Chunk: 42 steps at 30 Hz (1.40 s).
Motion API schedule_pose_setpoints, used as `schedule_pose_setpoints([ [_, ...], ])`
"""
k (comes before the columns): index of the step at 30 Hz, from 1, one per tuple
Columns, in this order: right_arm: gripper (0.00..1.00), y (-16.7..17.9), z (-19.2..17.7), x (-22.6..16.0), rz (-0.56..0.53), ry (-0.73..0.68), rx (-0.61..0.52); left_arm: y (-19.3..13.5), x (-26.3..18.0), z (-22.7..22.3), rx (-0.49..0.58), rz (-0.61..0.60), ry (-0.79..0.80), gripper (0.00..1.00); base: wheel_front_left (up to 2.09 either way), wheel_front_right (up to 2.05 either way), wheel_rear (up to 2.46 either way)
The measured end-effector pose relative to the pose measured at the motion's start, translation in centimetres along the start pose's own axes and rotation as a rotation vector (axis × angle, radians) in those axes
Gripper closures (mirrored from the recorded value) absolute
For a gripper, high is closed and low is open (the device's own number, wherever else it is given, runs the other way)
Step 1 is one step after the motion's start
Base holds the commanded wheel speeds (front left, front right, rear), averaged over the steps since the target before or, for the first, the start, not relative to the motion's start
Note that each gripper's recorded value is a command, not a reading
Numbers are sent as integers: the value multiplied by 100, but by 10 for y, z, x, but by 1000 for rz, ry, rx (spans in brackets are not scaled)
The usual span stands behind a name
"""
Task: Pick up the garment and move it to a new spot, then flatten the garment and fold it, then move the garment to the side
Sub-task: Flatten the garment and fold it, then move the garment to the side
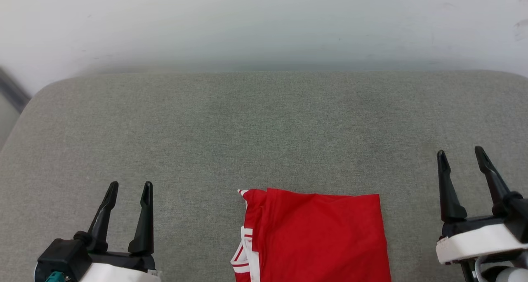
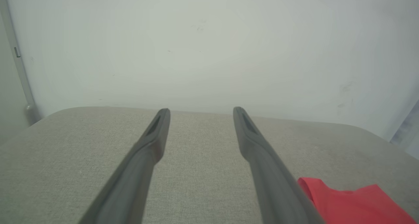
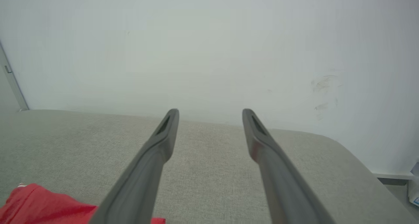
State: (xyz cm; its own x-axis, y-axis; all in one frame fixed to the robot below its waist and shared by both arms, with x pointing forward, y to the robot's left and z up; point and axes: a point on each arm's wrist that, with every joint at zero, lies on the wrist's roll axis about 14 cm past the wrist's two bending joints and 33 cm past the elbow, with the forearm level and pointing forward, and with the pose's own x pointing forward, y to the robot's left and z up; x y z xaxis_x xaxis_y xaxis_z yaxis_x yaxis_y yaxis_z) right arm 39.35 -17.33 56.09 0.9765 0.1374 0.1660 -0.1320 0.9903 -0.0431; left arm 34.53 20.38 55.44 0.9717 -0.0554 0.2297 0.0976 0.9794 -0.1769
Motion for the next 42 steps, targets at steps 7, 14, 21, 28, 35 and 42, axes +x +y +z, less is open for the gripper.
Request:
schedule_pose_setpoints([
  [7, 0, 7, -2, -15, -12, -15, 44, -4, -3, -6, 8, -11, 21, 0, 0, 0, 0],
  [14, 0, 19, -8, -14, 6, -5, 64, -8, -2, -7, 14, -18, 22, 0, 0, 0, 0],
  [21, 0, 19, -9, -15, 3, -5, 68, -7, -2, -4, 20, -17, 14, 0, 0, 0, 0],
  [28, 0, 21, -16, -16, 8, 33, 73, -9, -2, -6, 16, -20, 20, 0, 0, 0, 0],
  [35, 0, 38, -55, -20, 87, 312, 82, -9, 0, -14, 11, -20, 42, 0, 0, 0, 0],
  [42, 0, 57, -102, -49, 189, 767, 147, -6, 6, -21, 11, -13, 59, 0, 0, 0, 0],
])
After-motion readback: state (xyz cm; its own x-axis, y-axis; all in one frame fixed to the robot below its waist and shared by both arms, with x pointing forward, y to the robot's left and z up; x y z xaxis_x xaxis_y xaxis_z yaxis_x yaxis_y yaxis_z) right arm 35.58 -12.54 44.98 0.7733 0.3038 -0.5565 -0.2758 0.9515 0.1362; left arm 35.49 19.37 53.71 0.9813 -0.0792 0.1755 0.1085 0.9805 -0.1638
